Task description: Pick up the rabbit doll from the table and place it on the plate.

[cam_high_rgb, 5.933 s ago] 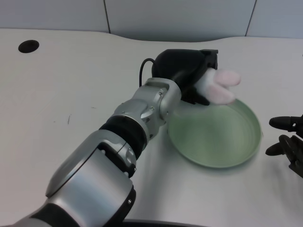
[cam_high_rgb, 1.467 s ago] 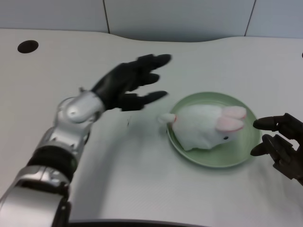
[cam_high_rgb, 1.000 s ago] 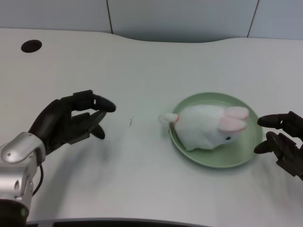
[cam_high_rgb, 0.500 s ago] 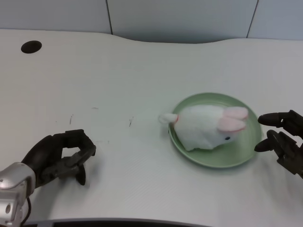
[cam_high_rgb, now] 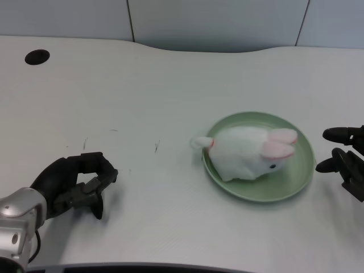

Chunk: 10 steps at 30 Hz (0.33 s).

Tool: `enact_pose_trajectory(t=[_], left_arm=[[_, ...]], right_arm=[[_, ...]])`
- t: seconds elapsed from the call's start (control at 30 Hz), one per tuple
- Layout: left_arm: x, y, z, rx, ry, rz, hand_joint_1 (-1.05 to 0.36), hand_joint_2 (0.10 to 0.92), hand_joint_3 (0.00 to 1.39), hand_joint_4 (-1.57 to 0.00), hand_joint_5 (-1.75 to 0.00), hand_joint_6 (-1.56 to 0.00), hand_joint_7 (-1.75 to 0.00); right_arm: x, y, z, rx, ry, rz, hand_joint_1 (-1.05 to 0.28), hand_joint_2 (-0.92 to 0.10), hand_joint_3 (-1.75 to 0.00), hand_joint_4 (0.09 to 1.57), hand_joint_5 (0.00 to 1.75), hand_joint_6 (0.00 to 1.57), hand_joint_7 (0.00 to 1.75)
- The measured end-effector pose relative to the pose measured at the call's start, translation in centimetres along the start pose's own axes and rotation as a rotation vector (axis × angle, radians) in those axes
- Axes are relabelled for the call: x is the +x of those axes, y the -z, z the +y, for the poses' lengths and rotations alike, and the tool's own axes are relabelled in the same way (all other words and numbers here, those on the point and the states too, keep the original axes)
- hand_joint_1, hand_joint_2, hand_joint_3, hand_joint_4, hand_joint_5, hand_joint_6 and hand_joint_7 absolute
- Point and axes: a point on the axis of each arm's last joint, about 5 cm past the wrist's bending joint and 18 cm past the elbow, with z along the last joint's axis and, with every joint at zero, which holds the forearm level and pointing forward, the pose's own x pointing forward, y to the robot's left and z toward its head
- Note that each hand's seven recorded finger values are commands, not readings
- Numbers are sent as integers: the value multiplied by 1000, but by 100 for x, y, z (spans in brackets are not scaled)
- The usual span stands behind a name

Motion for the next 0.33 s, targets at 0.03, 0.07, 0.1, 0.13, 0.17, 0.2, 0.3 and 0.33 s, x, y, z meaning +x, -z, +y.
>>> enact_pose_trajectory(t=[0.03, 0.07, 0.1, 0.13, 0.17, 0.2, 0.3, 0.33], left_arm=[[3, -3, 1, 3, 0, 1, -540, 921, 465, -822, -1746, -560, -1746], [9, -10, 1, 12, 1, 3, -542, 921, 476, -829, -1746, -571, -1746], [16, -19, 2, 20, 2, 4, -546, 921, 483, -836, -1746, -579, -1746], [23, -27, 1, 31, -1, 7, -552, 921, 490, -845, -1746, -589, -1746], [29, -33, 0, 39, -3, 6, -552, 921, 499, -848, -1746, -594, -1746], [32, -35, 0, 44, -6, 6, -550, 921, 505, -845, -1746, -592, -1746], [35, -29, 2, 52, -8, -1, -557, 921, 510, -835, -1746, -590, -1746], [35, -26, 2, 56, -8, -5, -561, 921, 512, -835, -1746, -588, -1746]], right_arm=[[0, 3, 0, 0, 1, 0, -357, -921, -462, 358, 1397, 367, 984], [1, 3, 0, 0, 1, 0, -356, -921, -465, 355, 1404, 370, 985], [3, 1, 1, 0, 2, -1, -355, -921, -467, 354, 1410, 373, 986], [6, -2, 1, -1, 3, -4, -356, -921, -467, 352, 1417, 377, 989], [9, -5, 2, -2, 4, -6, -354, -921, -469, 344, 1422, 378, 990], [11, -6, 2, -2, 7, -7, -353, -921, -472, 342, 1427, 377, 990], [11, -8, 2, -2, 16, -7, -338, -921, -483, 355, 1452, 376, 990], [12, -9, 3, -1, 20, -6, -327, -921, -483, 356, 1455, 380, 991]])
